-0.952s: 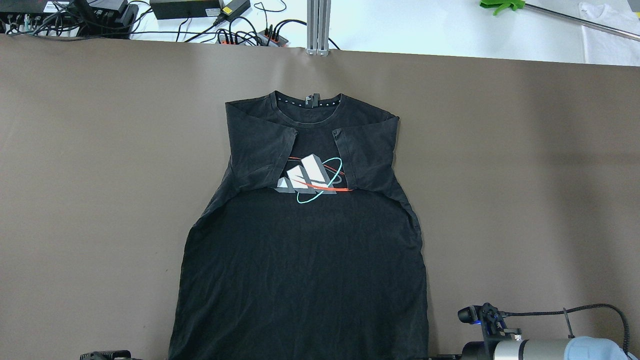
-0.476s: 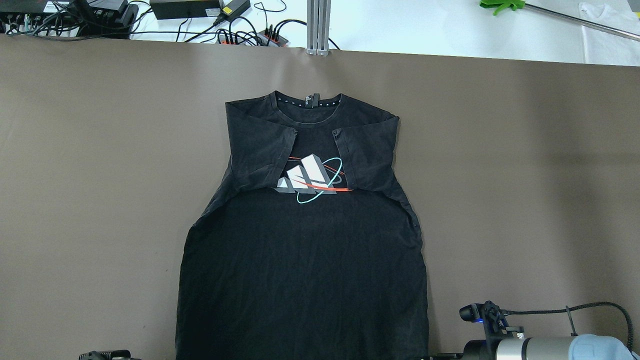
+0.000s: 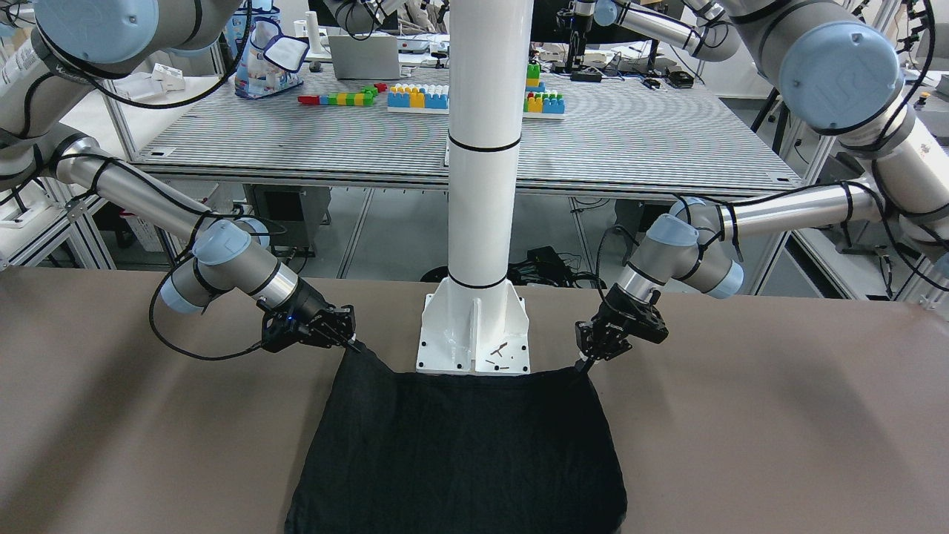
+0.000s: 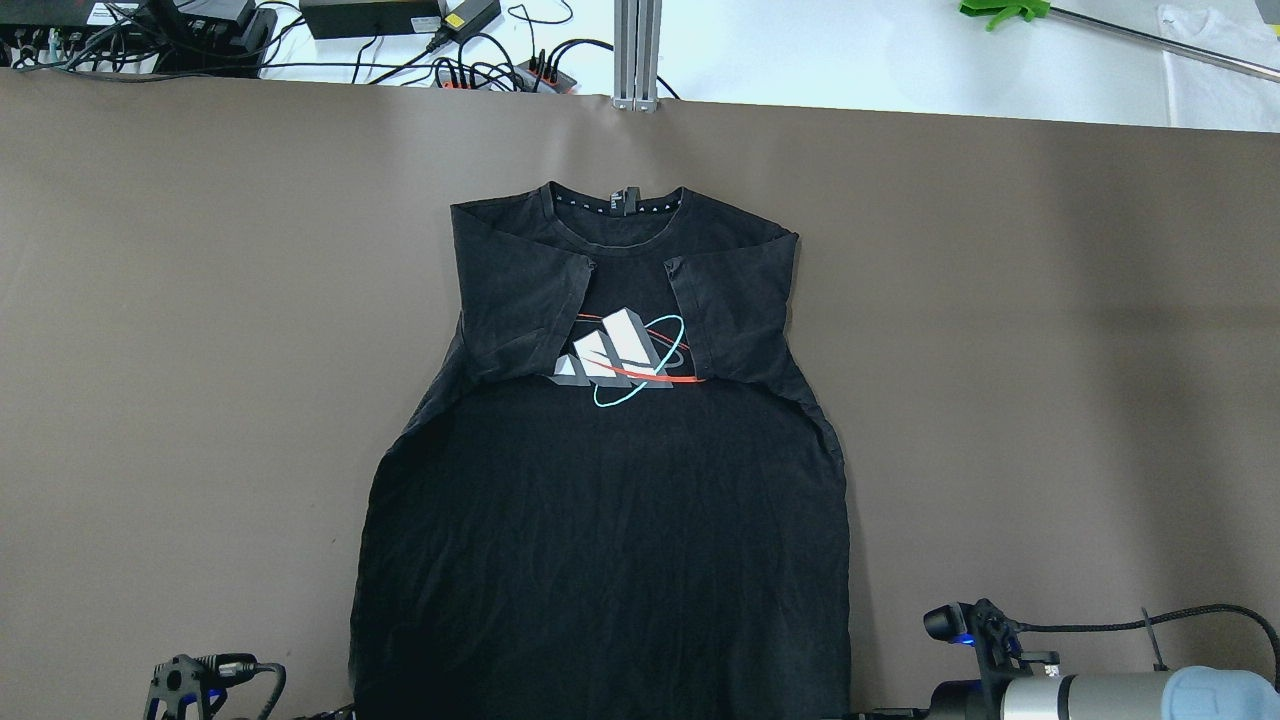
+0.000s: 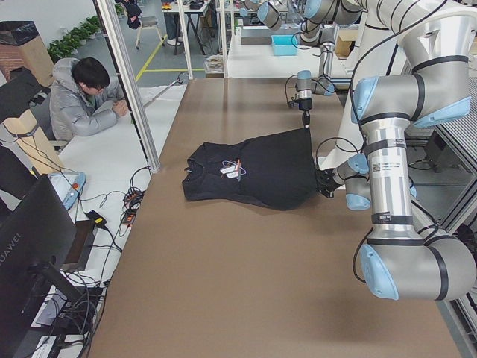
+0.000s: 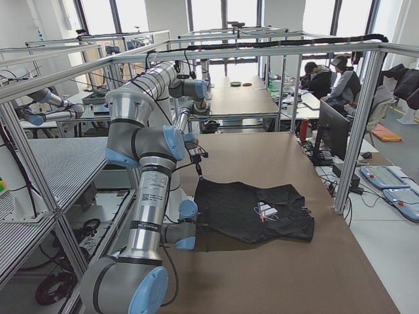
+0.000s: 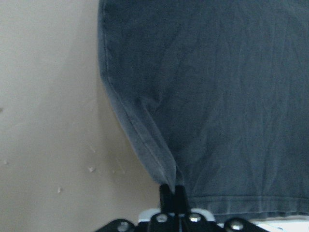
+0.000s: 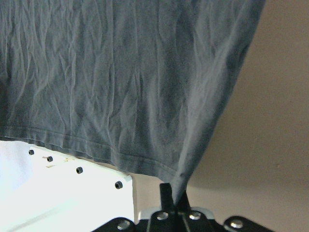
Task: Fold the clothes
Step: 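Lift the hem and fold it toward the collar with both grippers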
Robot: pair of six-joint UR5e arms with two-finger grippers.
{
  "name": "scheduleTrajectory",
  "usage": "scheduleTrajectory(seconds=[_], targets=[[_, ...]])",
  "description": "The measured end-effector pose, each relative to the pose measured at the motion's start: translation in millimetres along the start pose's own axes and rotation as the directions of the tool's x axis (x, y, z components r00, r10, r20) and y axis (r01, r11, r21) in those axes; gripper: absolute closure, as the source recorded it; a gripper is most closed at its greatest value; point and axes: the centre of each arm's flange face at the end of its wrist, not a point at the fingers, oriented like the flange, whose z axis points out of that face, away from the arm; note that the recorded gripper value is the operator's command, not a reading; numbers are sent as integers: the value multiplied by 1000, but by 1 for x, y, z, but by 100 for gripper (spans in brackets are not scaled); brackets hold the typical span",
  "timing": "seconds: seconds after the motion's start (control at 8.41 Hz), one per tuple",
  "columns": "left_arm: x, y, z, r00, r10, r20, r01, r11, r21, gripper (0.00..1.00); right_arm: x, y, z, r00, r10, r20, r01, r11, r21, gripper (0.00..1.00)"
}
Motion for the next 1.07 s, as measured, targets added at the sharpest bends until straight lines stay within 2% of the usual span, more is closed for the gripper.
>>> scheduleTrajectory(seconds=[0.24, 0.48, 0.59, 0.83, 1.07], targets=[[25, -31, -28, 997, -15, -82, 10, 998, -60, 100, -14, -11, -27, 999, 32, 44, -31, 999, -43, 100], [36, -65, -63, 990, -5, -143, -12, 993, -119, 100, -21, -27, -66, 991, 59, 117, -46, 993, -109, 100], [35, -81, -85, 986, 20, -168, -48, 985, -167, 100, -22, -30, -84, 986, 54, 157, -31, 989, -147, 100], [29, -94, -121, 965, 35, -262, -108, 957, -270, 100, -23, -31, -116, 972, 59, 226, -6, 973, -229, 100], [29, -91, -140, 938, 25, -345, -149, 930, -336, 100, -16, -31, -153, 964, 67, 258, 15, 953, -303, 100]])
